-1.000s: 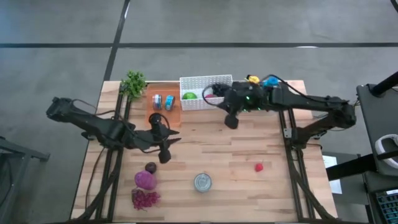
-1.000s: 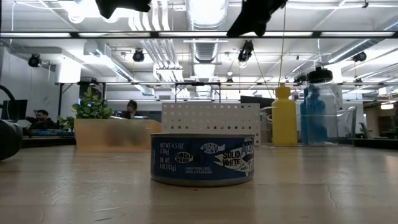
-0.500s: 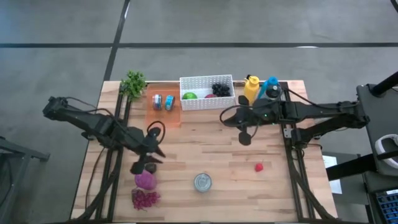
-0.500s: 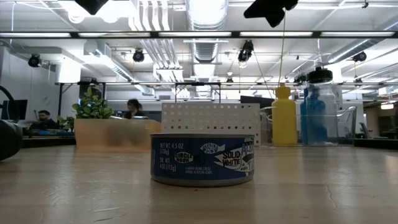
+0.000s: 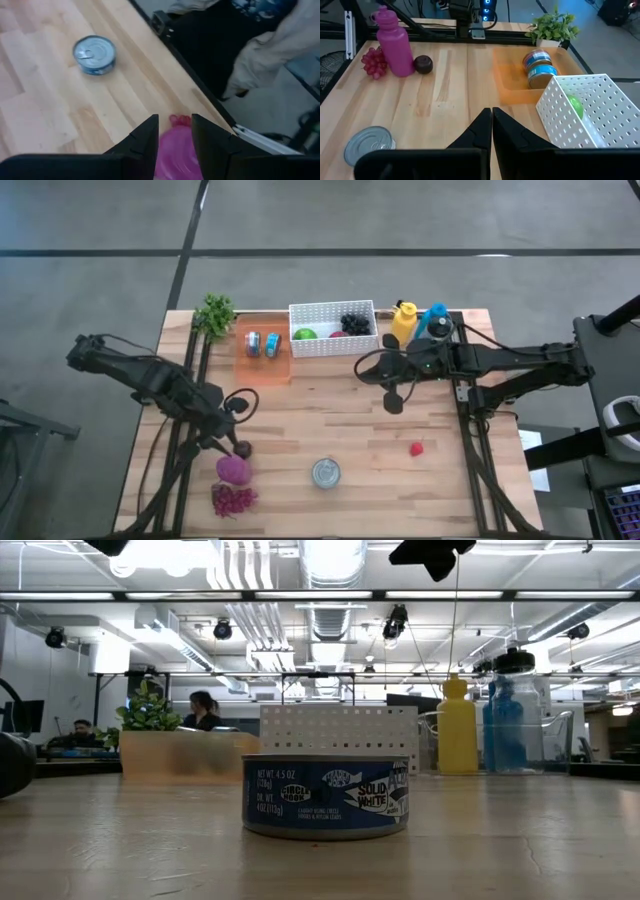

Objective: Pick & Place Food Item
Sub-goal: Put the purple water bottle into the transparent bin

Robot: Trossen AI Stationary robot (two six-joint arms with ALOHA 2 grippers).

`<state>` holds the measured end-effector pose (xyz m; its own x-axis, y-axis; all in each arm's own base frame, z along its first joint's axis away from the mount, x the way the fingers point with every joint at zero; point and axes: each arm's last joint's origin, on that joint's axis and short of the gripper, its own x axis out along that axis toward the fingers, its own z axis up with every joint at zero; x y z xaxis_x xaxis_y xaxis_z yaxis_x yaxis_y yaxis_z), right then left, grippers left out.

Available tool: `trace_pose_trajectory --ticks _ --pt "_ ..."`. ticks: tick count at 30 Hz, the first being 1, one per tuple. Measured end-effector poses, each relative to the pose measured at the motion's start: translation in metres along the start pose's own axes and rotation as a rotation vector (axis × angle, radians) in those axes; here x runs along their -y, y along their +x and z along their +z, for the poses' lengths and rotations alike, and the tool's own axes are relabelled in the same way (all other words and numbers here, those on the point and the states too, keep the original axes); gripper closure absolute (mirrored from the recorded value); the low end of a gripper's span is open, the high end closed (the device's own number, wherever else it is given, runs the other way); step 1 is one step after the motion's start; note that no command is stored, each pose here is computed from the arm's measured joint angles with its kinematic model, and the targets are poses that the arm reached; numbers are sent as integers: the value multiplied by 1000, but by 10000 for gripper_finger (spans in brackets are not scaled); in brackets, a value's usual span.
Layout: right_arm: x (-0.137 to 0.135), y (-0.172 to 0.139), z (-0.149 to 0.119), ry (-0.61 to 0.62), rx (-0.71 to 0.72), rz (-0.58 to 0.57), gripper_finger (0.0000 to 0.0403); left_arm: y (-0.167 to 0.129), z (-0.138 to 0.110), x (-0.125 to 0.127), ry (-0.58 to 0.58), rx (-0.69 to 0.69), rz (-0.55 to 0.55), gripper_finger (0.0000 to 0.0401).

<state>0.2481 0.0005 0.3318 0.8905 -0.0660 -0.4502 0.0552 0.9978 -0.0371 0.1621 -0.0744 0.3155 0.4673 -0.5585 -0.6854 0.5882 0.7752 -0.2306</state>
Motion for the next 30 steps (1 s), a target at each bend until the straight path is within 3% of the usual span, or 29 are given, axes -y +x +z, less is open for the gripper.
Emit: trace_pose_trajectory --ticks 6,15,30 --pt "0 0 -1 1 -3 2 394 -3 -4 9 140 0 -144 283" --pt "0 1 -1 13 -4 4 394 4 -12 14 397 -32 -178 283" --pt "0 1 -1 30 -5 2 394 22 -21 11 504 -3 -189 283"
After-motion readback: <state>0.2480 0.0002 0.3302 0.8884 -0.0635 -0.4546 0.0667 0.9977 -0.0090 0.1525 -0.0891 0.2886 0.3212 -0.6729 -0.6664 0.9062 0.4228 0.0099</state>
